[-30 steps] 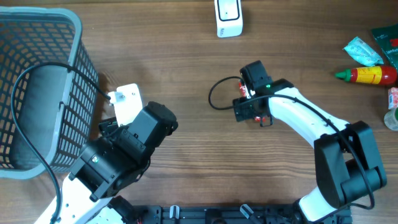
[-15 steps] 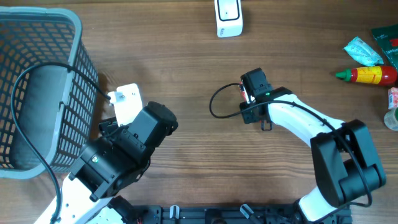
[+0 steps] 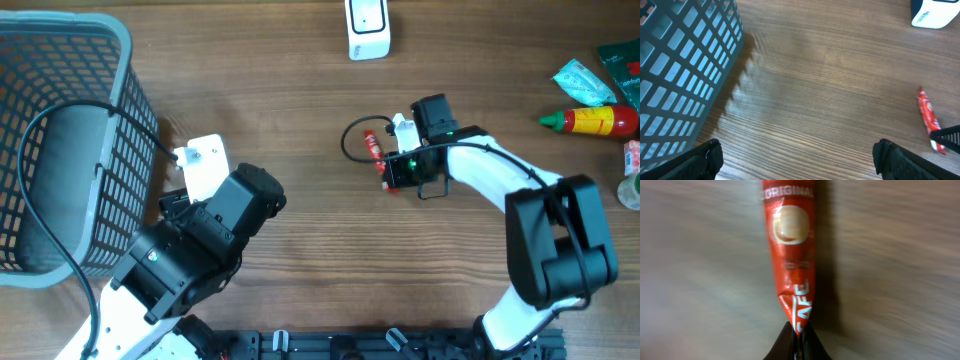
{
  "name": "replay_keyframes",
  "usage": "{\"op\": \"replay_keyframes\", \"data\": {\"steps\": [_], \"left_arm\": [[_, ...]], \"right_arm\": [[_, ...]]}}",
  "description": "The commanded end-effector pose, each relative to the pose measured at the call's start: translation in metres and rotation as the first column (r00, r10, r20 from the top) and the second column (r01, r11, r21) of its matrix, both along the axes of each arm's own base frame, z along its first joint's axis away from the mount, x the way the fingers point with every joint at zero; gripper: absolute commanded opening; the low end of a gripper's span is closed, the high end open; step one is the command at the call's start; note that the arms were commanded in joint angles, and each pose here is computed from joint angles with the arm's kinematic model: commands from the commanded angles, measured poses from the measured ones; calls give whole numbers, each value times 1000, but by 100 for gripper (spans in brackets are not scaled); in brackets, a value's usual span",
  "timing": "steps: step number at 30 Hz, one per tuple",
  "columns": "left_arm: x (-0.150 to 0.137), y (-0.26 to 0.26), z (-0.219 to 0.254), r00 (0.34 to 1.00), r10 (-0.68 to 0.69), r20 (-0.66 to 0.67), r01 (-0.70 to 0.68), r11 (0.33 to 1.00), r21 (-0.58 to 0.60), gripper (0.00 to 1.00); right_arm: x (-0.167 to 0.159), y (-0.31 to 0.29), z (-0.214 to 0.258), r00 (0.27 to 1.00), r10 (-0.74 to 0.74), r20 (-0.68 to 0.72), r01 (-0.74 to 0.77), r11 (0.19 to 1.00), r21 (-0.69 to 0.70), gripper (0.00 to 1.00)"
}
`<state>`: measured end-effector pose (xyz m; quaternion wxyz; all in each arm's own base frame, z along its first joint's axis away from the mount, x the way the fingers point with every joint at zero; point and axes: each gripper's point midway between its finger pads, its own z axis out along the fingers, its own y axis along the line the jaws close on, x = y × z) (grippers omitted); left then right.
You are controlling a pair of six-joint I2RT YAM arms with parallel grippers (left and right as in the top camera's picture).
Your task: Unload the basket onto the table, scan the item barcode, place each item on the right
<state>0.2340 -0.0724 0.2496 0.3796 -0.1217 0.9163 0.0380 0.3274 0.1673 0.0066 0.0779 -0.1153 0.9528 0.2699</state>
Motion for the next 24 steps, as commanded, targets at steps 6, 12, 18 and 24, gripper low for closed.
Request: {"op": "replay_keyframes", "data": {"steps": [6, 12, 18, 24], "left_arm": [[1, 0, 1, 1000, 11, 7, -11, 1000, -1, 100], [1, 0, 1, 1000, 11, 7, -11, 1000, -1, 100], [1, 0, 1, 1000, 11, 7, -11, 1000, -1, 100], [1, 0, 1, 1000, 11, 7, -11, 1000, -1, 100]], "right_arm": [[-16, 43, 119, 978, 185, 96, -193, 628, 754, 4], [-18, 45, 154, 965, 234, -120, -12, 494, 869, 4], [-15, 45, 155, 891, 238, -385, 213, 531, 820, 4], [-14, 45, 156, 820, 235, -523, 330, 551, 766, 4]]}}
